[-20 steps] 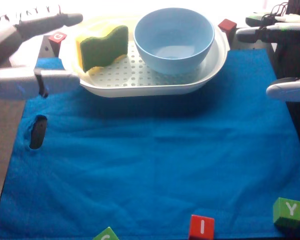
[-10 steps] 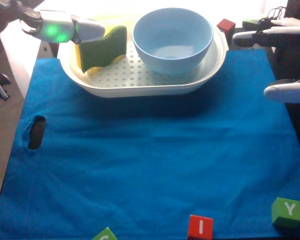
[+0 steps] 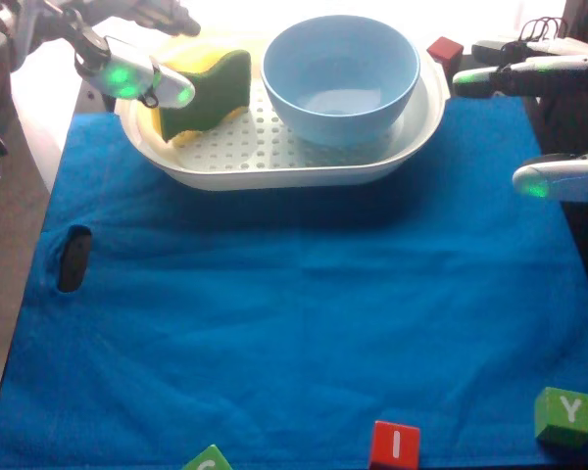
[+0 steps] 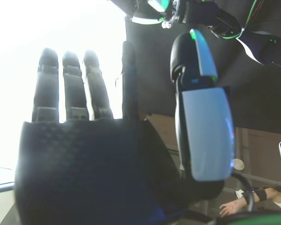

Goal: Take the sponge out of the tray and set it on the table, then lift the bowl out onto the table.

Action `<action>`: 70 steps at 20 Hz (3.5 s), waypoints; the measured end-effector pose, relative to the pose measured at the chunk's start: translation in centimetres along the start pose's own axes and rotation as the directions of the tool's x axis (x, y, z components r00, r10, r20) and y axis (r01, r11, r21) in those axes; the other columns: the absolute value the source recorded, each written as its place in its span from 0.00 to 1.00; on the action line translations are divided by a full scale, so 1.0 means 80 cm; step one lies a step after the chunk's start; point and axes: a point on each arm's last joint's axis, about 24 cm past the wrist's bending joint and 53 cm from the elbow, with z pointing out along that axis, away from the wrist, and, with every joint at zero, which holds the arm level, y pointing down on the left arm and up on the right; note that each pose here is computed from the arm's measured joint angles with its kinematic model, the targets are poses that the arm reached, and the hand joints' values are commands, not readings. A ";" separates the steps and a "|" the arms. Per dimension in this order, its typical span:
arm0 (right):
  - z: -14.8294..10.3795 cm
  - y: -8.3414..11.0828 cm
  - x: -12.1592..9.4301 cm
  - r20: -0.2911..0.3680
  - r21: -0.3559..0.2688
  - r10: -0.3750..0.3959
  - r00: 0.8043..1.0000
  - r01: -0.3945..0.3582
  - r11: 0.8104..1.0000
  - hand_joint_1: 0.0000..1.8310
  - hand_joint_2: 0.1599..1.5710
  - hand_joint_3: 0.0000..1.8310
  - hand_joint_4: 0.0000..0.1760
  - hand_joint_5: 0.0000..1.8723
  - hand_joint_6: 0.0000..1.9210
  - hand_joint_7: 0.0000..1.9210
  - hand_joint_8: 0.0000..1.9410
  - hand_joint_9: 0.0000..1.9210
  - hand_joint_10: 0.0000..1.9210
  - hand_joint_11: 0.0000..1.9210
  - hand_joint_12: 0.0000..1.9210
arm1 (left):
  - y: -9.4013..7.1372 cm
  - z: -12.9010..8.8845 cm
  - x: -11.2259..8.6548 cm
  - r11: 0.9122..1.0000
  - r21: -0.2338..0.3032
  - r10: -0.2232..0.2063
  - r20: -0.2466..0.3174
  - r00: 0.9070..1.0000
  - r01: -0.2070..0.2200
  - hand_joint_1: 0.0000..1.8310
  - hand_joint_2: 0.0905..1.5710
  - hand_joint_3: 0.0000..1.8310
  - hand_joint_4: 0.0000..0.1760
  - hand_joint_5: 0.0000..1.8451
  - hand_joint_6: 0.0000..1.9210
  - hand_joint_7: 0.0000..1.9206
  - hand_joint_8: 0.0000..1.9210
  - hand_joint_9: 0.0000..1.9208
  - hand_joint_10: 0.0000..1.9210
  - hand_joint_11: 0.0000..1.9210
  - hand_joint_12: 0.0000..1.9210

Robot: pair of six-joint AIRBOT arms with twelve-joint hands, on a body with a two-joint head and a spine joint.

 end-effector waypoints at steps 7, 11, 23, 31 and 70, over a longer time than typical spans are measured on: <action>0.001 -0.001 0.002 -0.002 0.001 0.003 1.000 -0.003 1.000 0.40 0.72 0.00 0.70 0.27 0.00 0.09 0.00 0.05 0.00 0.01 0.05 | 0.008 0.013 0.021 0.998 -0.039 0.044 -0.048 0.998 -0.045 0.53 0.64 0.00 0.19 0.47 0.01 0.49 0.03 0.42 0.05 0.02 0.70; 0.003 -0.003 0.008 -0.006 -0.002 0.012 1.000 -0.012 1.000 0.38 0.73 0.00 0.83 0.27 0.00 0.10 0.00 0.05 0.00 0.01 0.06 | 0.007 0.016 0.024 0.998 -0.039 0.042 -0.051 0.998 -0.044 0.68 0.72 0.00 0.00 0.50 0.44 0.49 0.68 0.34 0.63 0.00 0.73; 0.006 -0.006 0.013 -0.007 0.002 0.031 0.999 -0.031 1.000 0.32 0.75 0.00 0.89 0.26 0.00 0.11 0.00 0.05 0.00 0.01 0.08 | -0.052 -0.012 -0.026 0.992 0.102 0.065 0.055 0.996 -0.070 0.67 0.70 0.00 0.00 0.55 0.39 0.47 0.68 0.25 0.67 0.00 0.69; 0.007 -0.005 0.018 -0.008 -0.001 0.047 0.999 -0.047 0.999 0.34 0.76 0.00 0.84 0.27 0.00 0.11 0.00 0.06 0.00 0.00 0.09 | -0.107 -0.120 0.015 0.937 0.336 0.100 0.010 0.995 -0.098 0.69 0.68 0.00 0.00 0.58 0.31 0.52 0.63 0.44 0.61 0.34 0.84; 0.002 -0.012 0.017 -0.002 0.019 0.052 0.999 -0.052 0.998 0.39 0.72 0.00 0.91 0.24 0.00 0.11 0.00 0.07 0.00 0.00 0.12 | -0.067 -0.160 0.105 0.956 0.291 0.028 -0.183 0.983 0.027 0.36 0.47 0.00 1.00 0.01 0.00 0.08 0.00 0.08 0.00 0.00 0.13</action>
